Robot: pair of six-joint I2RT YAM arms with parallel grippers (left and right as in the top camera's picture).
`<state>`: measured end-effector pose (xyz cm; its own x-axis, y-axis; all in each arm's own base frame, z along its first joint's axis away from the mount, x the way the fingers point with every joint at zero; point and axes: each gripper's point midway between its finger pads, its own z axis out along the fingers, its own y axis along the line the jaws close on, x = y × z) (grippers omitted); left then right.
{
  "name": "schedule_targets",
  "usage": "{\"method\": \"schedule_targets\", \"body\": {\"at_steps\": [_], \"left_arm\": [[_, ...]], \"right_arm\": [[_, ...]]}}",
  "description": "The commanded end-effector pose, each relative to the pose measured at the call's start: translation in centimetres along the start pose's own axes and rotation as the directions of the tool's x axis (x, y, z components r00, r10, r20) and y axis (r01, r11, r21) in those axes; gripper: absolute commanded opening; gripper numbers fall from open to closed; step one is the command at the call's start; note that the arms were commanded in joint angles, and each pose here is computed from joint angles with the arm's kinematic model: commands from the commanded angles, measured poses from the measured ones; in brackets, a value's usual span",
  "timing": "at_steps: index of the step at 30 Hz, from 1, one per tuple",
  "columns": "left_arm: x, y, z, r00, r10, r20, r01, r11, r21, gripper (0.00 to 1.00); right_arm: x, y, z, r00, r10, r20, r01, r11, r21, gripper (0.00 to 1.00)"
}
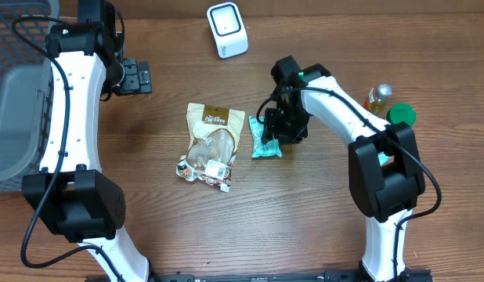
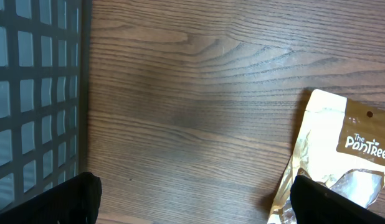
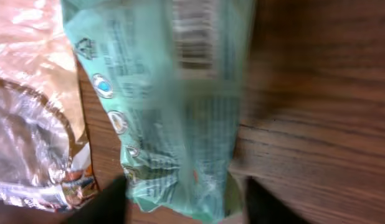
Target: Scan the item barcode
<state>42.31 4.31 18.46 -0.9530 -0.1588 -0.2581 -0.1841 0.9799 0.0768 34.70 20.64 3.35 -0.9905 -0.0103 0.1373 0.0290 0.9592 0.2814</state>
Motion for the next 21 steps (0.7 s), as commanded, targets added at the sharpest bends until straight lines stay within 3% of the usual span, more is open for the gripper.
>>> {"method": "schedule_targets", "body": {"at_steps": [1,8,13,14,16,20,21], "left_arm": [[-0.4,-0.2,-0.5,1.0,0.015,0.021,-0.015,1.0,-0.001,1.0],[-0.4,-0.2,-0.5,1.0,0.015,0.021,-0.015,1.0,-0.001,1.0],[-0.4,-0.2,-0.5,1.0,0.015,0.021,-0.015,1.0,-0.001,1.0],[-0.4,-0.2,-0.5,1.0,0.015,0.021,-0.015,1.0,-0.001,1.0],[-0.4,-0.2,-0.5,1.0,0.016,0.021,-0.015,1.0,-0.001,1.0],[-0.4,-0.2,-0.5,1.0,0.016,0.021,-0.015,1.0,-0.001,1.0],[-0.4,-0.2,-0.5,1.0,0.015,0.021,-0.015,1.0,-0.001,0.99]], "right_arm": [[-0.4,0.4,-1.1,0.999,0.009,0.051,-0.009,1.0,-0.001,0.79],[-1.5,-1.4,-2.0,0.993,0.0,0.114,-0.014,0.993,0.118,0.79],[-2.9,0.0,-7.6,0.978,-0.039,0.204,0.005,0.986,0.166,0.83],[-3.1,0.6,-8.7,0.975,-0.061,0.214,0.026,0.986,0.165,0.86],[-3.2,1.4,-10.2,0.968,-0.093,0.232,0.056,0.986,0.159,1.0],[-3.4,2.1,-10.9,0.964,-0.097,0.246,0.064,0.988,0.139,0.97],[-3.3,2.0,-10.8,0.965,-0.096,0.243,0.063,0.988,0.141,0.84]]}}
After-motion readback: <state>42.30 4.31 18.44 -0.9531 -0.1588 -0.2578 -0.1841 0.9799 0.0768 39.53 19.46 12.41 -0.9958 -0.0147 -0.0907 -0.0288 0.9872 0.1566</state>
